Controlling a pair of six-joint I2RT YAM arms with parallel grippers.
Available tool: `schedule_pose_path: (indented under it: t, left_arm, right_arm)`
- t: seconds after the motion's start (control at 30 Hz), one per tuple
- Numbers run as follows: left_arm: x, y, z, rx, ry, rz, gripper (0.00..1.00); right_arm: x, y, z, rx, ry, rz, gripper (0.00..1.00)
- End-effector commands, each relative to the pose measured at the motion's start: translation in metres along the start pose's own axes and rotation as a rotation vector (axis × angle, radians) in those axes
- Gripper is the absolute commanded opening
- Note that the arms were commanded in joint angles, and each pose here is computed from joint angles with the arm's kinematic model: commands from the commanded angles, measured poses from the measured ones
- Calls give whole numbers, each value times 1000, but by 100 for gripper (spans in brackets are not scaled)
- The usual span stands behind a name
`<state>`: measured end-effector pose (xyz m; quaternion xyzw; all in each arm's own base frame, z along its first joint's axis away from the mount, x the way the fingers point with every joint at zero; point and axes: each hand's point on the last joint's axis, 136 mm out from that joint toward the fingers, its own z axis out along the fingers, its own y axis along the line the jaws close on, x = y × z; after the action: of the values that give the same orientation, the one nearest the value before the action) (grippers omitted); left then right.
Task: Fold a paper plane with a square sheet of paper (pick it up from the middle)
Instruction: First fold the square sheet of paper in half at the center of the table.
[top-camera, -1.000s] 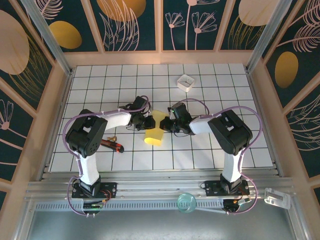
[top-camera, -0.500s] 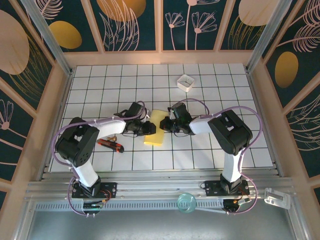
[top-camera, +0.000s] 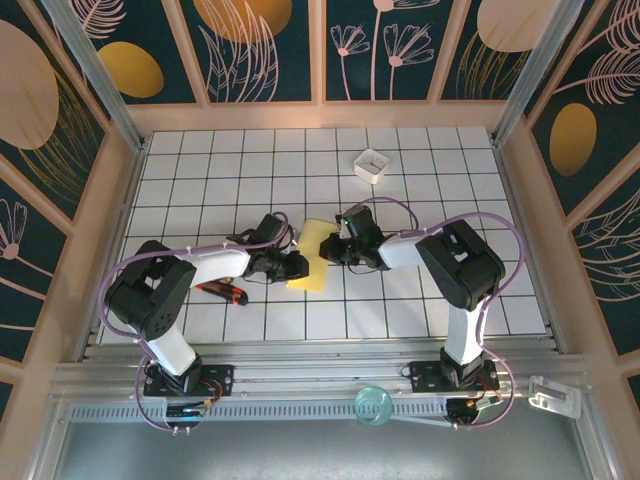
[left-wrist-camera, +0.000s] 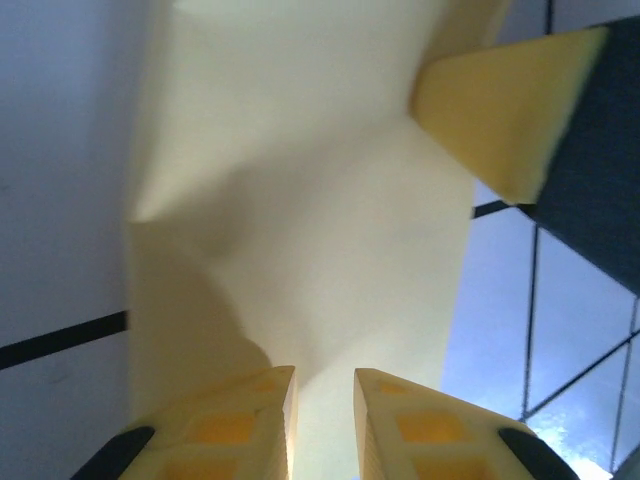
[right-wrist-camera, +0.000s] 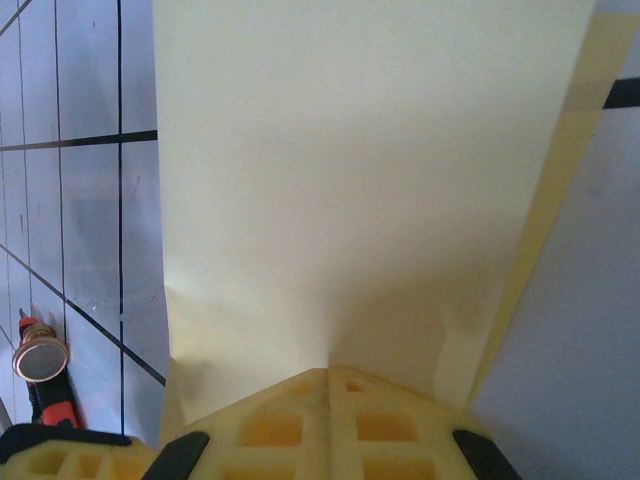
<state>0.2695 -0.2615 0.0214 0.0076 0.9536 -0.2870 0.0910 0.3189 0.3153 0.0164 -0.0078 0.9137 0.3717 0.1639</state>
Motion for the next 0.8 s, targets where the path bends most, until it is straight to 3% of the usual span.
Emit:
schedule_pose_path:
  t: [0.0, 0.3, 0.6, 0.77]
  left_arm:
    - [4, 22, 1, -94, 7, -20, 23]
    - [12, 43, -1, -184, 21, -7, 24]
    - [5, -17, -13, 116, 1, 16, 30]
    - [10, 18, -6, -43, 14, -16, 24]
  right_arm:
    - [58, -84, 0, 282, 146, 76, 0]
    - [59, -87, -2, 286, 148, 74, 0]
    - [59, -88, -3, 288, 147, 72, 0]
    - [58, -87, -3, 289, 147, 66, 0]
